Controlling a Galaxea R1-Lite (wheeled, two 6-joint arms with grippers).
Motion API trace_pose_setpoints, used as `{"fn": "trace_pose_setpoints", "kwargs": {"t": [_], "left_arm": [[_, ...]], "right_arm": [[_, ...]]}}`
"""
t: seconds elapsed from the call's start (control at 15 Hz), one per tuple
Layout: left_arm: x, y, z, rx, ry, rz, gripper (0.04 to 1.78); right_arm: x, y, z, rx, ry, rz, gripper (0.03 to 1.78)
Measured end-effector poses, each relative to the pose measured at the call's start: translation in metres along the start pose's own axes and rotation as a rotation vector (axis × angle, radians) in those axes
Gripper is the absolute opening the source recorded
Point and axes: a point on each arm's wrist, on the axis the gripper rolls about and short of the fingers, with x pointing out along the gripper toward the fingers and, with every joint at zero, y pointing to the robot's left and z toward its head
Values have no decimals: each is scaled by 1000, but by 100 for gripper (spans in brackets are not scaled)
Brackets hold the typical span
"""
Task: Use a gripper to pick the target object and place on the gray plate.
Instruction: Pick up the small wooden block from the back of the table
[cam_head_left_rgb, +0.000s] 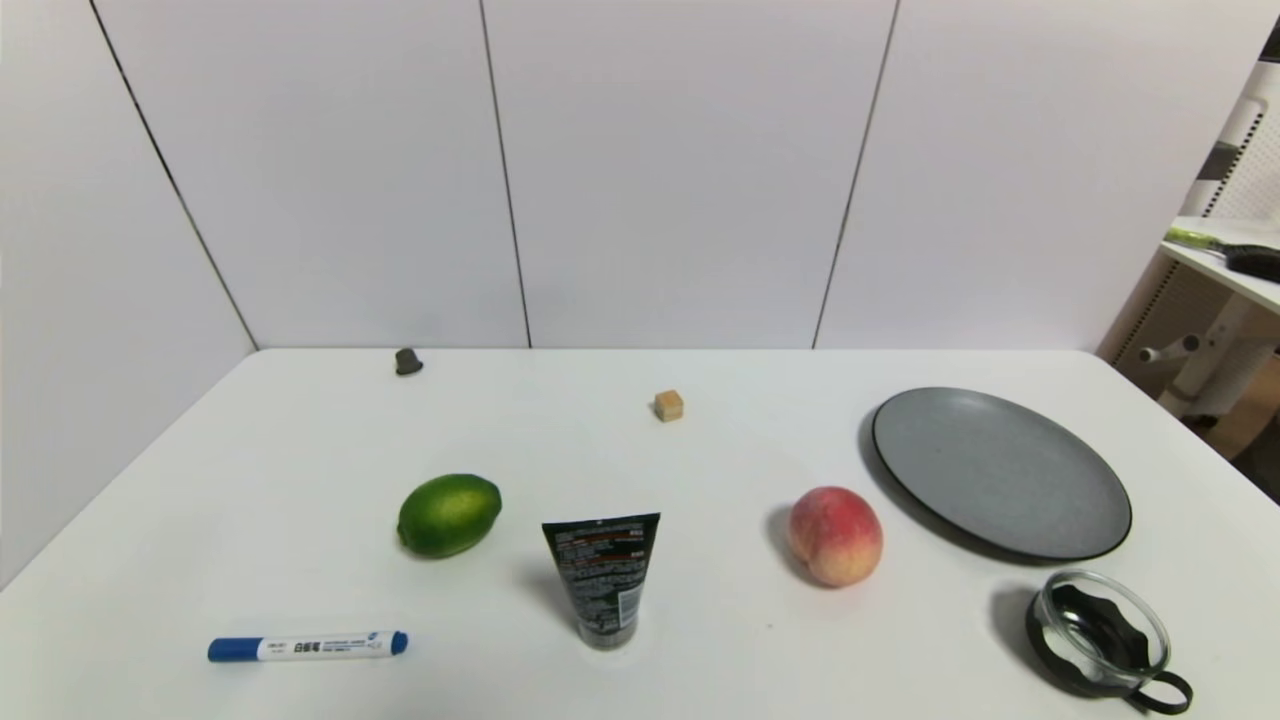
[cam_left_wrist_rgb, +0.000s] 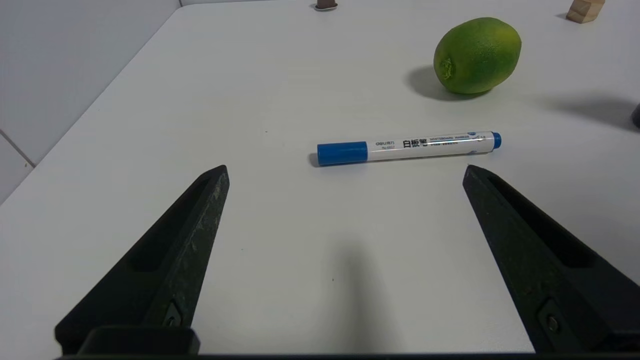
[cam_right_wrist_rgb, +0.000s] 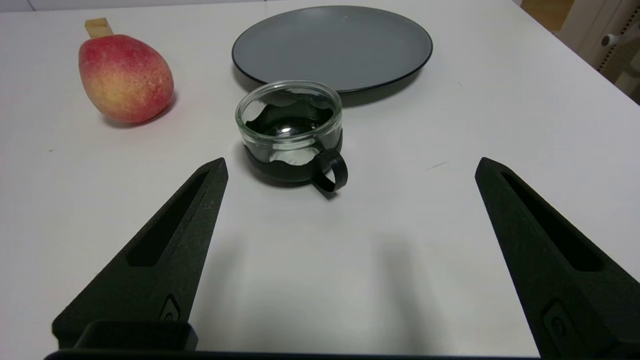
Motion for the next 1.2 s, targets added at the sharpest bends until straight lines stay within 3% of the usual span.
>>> {"fn": "trace_pose_setpoints", "kwargs": {"t": [0.2, 0.6, 0.93, 1.2], "left_arm": [[0, 0, 0, 0, 0, 0, 169], [0, 0, 0, 0, 0, 0, 169], [0, 0, 0, 0, 0, 0, 169], [0, 0, 0, 0, 0, 0, 169]], "right_arm": [[-3, 1, 22, 2, 10, 15, 171], [7, 6, 124, 3, 36, 131, 171], [70, 18, 193, 1, 181, 281, 171], [149, 46, 229, -15, 283, 387, 171]]}}
